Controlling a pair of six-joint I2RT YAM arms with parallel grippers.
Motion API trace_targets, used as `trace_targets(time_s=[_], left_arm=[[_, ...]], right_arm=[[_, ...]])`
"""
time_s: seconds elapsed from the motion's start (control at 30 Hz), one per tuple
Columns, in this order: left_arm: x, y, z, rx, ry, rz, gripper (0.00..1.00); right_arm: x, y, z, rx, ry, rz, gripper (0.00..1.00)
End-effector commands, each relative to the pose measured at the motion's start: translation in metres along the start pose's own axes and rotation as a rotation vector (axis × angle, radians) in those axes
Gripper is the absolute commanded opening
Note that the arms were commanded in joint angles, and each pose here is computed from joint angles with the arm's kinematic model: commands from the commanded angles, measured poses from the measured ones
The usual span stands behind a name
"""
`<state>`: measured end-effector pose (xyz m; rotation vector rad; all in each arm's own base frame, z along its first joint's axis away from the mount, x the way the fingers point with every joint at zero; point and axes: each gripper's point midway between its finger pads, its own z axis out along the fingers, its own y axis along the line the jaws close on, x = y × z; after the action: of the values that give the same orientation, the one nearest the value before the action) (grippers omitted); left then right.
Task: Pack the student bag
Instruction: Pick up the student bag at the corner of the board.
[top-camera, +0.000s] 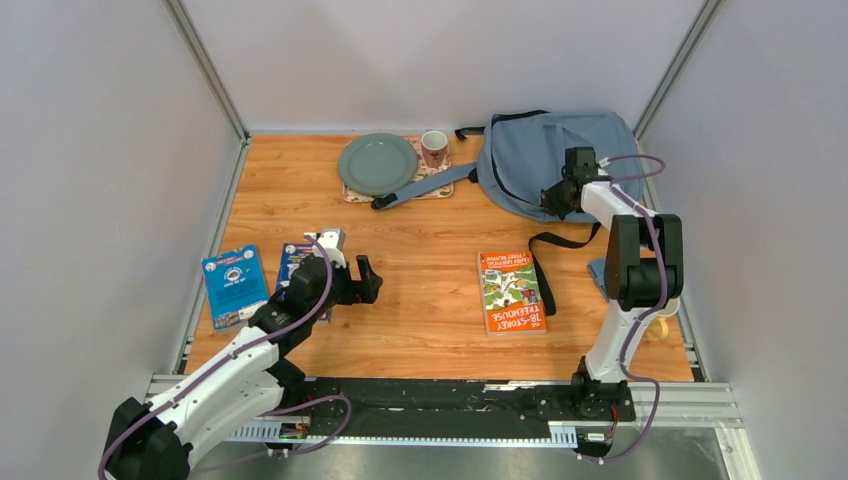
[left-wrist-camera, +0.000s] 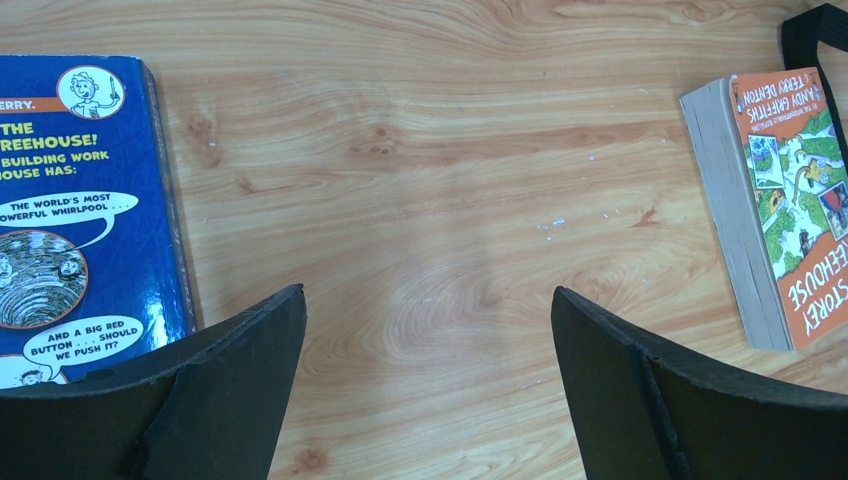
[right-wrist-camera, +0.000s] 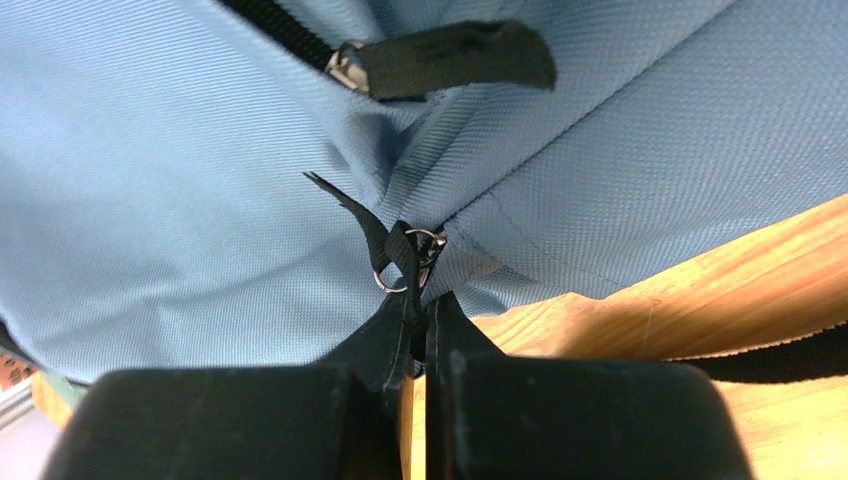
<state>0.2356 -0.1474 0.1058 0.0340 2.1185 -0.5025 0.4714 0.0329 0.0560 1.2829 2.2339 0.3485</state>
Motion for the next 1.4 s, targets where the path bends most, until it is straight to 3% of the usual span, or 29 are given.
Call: trace_targets(time_s=[0.0, 0.2, 0.4, 0.8, 0.97, 1.3, 1.37], left_arm=[[-0.007, 0.000, 0.000, -0.003, -0.023, 0.008, 0.99], [-0.007, 0.000, -0.001, 0.000, -0.025, 0.001, 0.99], [-0.011, -0.001, -0.003, -0.002, -0.045, -0.016, 0.99], [-0.030, -0.010, -0.016, 0.041, -0.110, -0.033, 0.99], [-0.039, -0.020, -0.023, 0.093, -0.149, -0.048, 0.99], [-0.047, -0.020, -0.028, 0.083, -0.162, -0.038, 0.99], [-0.050, -0.022, -0.028, 0.090, -0.169, -0.039, 0.99]], right_arm=[[-0.052, 0.081, -0.077, -0.273, -0.164, -0.125, 0.00], [-0.083, 0.112, -0.169, -0.401, -0.306, -0.211, 0.00], [-0.079, 0.110, -0.233, -0.506, -0.357, -0.235, 0.00], [-0.033, 0.107, -0.296, -0.793, -0.268, -0.245, 0.00], [-0.013, 0.127, -0.309, -0.932, -0.150, -0.266, 0.00], [-0.104, 0.180, -0.376, -0.985, -0.332, -0.301, 0.00], [-0.111, 0.188, -0.364, -1.001, -0.270, -0.286, 0.00]])
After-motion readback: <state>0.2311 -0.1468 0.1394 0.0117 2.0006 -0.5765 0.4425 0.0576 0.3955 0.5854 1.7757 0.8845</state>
